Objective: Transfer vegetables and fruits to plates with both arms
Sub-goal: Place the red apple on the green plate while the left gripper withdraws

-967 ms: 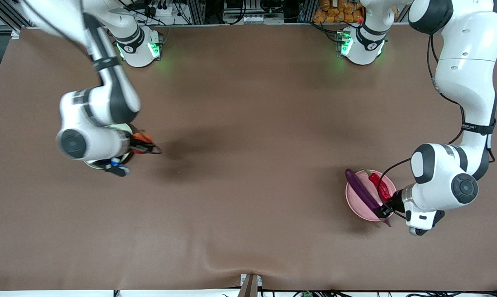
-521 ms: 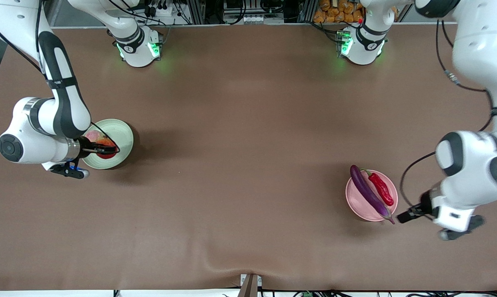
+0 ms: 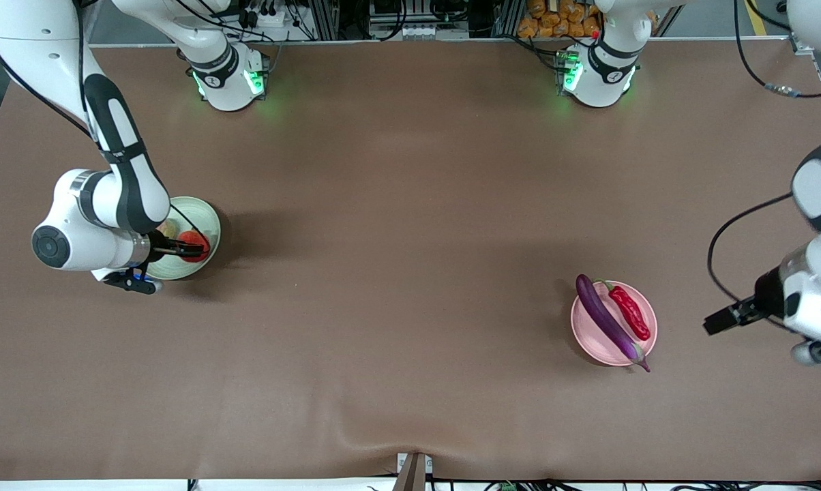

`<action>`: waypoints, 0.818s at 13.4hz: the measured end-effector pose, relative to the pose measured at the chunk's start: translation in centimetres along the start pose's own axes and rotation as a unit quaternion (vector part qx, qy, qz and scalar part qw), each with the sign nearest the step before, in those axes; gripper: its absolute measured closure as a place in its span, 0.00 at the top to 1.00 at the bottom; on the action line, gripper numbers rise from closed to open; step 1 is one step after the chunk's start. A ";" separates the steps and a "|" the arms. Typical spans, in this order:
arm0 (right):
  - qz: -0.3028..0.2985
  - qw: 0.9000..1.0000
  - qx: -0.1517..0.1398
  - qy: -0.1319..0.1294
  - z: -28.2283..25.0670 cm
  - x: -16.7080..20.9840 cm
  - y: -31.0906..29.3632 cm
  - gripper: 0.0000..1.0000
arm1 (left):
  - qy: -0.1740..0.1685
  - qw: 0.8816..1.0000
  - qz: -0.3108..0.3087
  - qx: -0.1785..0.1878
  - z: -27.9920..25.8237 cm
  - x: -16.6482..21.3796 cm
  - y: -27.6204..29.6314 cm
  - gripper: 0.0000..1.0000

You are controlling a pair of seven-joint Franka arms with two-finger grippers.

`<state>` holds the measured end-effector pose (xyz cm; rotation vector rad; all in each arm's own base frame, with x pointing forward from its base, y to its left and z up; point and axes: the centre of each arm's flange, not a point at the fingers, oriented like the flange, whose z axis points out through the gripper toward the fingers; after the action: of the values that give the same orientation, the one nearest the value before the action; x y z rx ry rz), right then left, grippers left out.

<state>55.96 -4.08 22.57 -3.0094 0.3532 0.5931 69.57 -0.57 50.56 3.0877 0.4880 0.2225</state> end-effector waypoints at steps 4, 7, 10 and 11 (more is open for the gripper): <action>-0.026 1.000 0.009 -0.001 -12.9 -0.5 -2.5 1.00 | -0.012 1.000 0.007 0.017 -7.1 -3.2 0.2 1.00; -0.051 0.998 0.014 0.037 -24.8 -3.3 -4.3 1.00 | -0.021 1.000 0.009 0.021 -10.9 -5.4 0.1 1.00; -0.076 0.996 0.008 0.055 -30.5 -6.1 -6.6 1.00 | -0.027 1.000 0.010 0.004 -14.2 -7.5 0.2 1.00; -0.081 0.995 0.006 0.060 -31.9 -7.0 -7.1 1.00 | -0.033 0.999 0.018 0.001 -15.2 -8.3 0.2 1.00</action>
<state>63.07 1.20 54.80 -3.0313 0.1155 0.3972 59.69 -3.53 64.50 3.0967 0.4322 0.1197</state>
